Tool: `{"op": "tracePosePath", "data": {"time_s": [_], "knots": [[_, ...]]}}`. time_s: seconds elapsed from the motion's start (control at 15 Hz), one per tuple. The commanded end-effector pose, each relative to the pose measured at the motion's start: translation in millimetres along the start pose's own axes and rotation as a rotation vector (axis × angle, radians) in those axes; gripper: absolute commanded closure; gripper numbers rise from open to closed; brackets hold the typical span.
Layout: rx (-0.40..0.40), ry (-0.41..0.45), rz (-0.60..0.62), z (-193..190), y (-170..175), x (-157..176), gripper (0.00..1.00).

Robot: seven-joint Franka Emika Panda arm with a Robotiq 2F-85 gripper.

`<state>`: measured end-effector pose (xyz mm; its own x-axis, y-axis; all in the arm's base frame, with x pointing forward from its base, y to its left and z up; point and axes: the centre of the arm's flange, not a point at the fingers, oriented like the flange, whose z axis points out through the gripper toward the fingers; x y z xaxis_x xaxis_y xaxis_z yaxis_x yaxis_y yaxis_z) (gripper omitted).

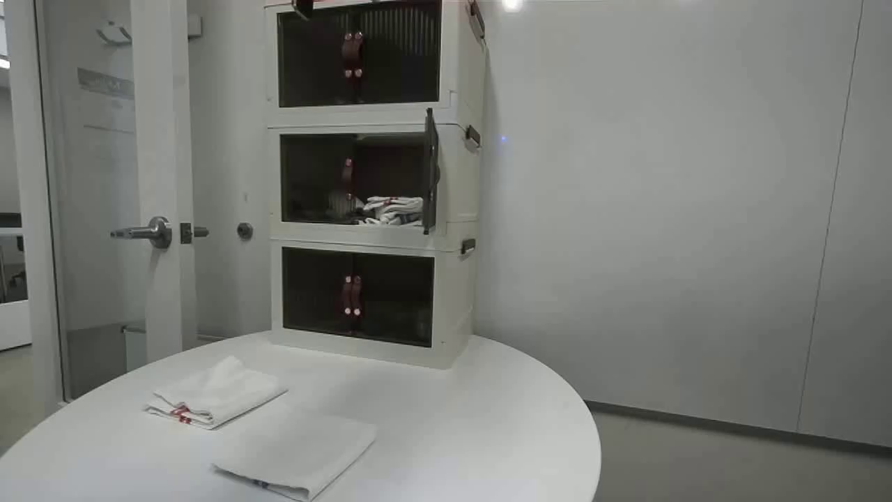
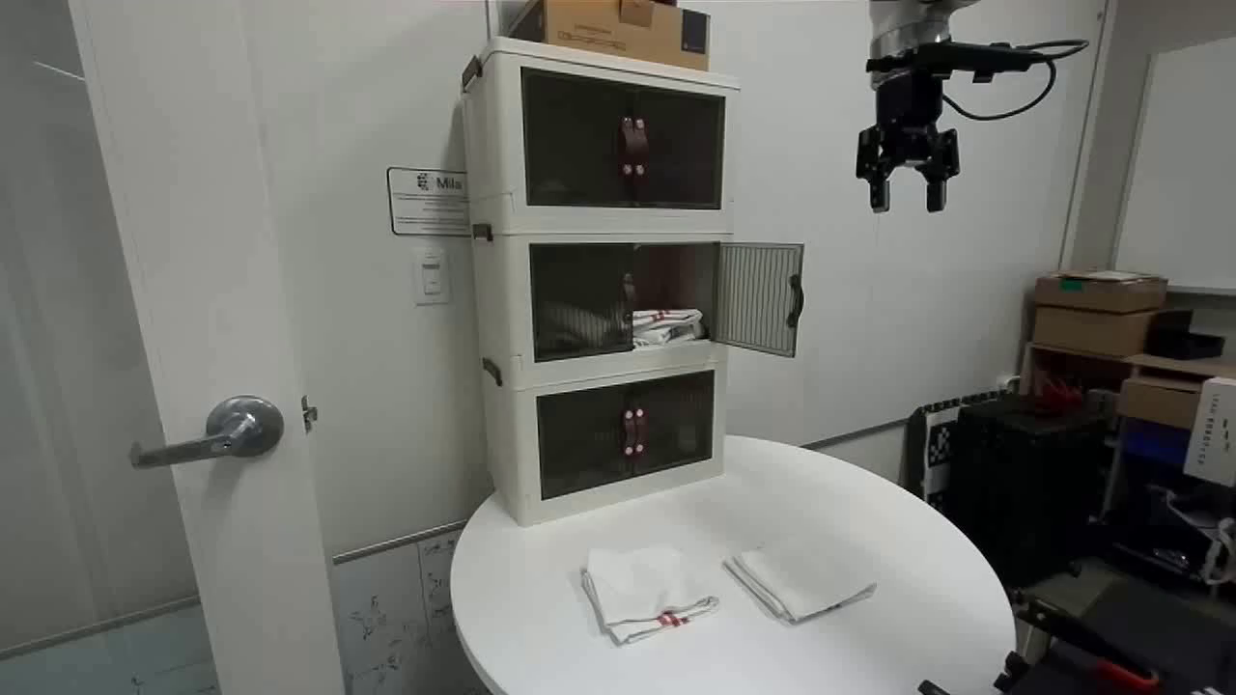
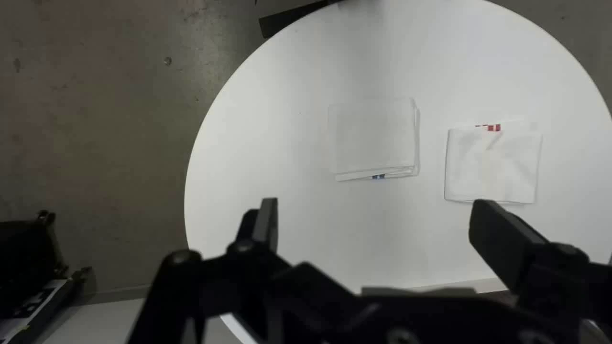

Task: Open the left middle cabinet door.

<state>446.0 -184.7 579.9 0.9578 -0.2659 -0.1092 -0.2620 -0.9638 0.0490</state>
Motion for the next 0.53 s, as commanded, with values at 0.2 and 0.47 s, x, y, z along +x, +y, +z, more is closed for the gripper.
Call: {"op": "tracePosePath", "data": {"time_s": [0.2,0.47], "knots": [[0.052,-0.029,0.041,11.7,-18.5,7.4,0.00],[0.020,-0.012,0.019,8.1,-10.0,4.2,0.00]]}}
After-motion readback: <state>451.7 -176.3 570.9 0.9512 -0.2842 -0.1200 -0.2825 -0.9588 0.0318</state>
